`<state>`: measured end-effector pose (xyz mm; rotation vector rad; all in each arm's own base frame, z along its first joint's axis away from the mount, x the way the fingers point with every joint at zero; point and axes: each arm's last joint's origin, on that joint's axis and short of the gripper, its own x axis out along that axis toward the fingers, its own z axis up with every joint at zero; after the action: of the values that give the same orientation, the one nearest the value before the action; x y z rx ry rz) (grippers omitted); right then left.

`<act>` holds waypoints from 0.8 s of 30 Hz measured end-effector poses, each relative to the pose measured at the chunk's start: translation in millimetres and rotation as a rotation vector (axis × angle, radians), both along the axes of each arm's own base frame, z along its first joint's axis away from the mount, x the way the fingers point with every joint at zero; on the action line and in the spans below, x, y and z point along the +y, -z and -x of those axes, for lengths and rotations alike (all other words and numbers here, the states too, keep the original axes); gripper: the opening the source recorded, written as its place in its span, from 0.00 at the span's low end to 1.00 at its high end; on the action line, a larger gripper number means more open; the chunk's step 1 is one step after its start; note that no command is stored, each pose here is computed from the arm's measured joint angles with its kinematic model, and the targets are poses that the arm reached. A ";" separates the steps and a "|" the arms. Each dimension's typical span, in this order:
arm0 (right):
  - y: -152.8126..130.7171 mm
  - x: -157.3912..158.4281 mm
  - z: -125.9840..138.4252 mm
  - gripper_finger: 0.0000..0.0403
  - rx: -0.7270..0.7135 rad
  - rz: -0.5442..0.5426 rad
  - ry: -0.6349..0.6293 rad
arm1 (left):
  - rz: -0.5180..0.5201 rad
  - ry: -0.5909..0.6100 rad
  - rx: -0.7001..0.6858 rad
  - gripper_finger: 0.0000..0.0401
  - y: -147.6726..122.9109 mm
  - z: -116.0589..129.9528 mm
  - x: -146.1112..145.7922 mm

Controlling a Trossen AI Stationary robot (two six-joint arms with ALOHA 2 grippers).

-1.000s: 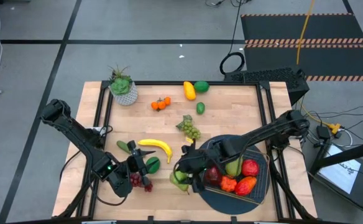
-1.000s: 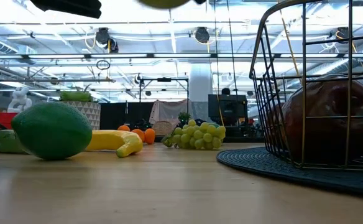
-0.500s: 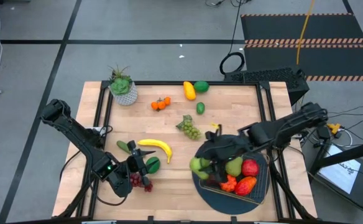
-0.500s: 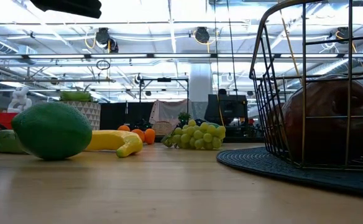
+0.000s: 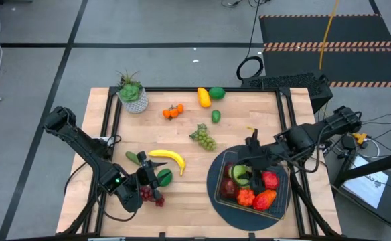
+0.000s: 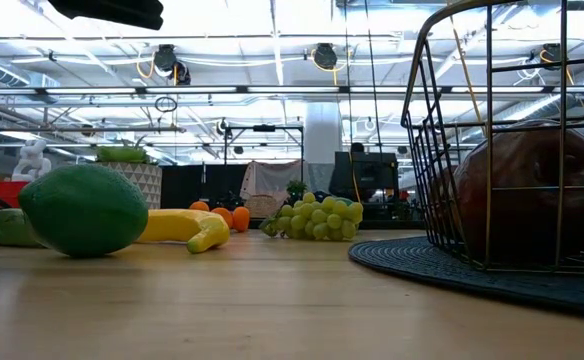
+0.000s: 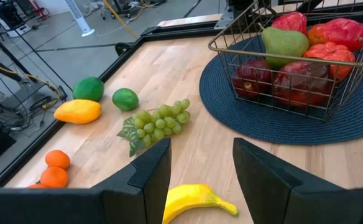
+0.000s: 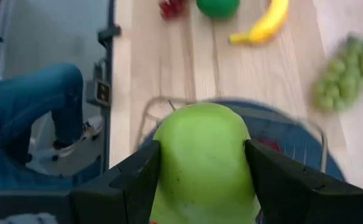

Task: Build produce basket
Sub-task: Put the pear into the gold wire basket

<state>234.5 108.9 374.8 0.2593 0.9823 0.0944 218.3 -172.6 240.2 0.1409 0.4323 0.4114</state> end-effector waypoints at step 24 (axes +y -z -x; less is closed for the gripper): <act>11.6 -3.9 21.2 0.55 0.274 -0.116 0.481 | 0.005 -0.004 -0.002 0.44 0.0 -0.3 0.4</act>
<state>213.3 105.0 363.2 0.6197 1.1626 -0.3322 218.6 -172.2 240.2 0.1347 0.4312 0.4145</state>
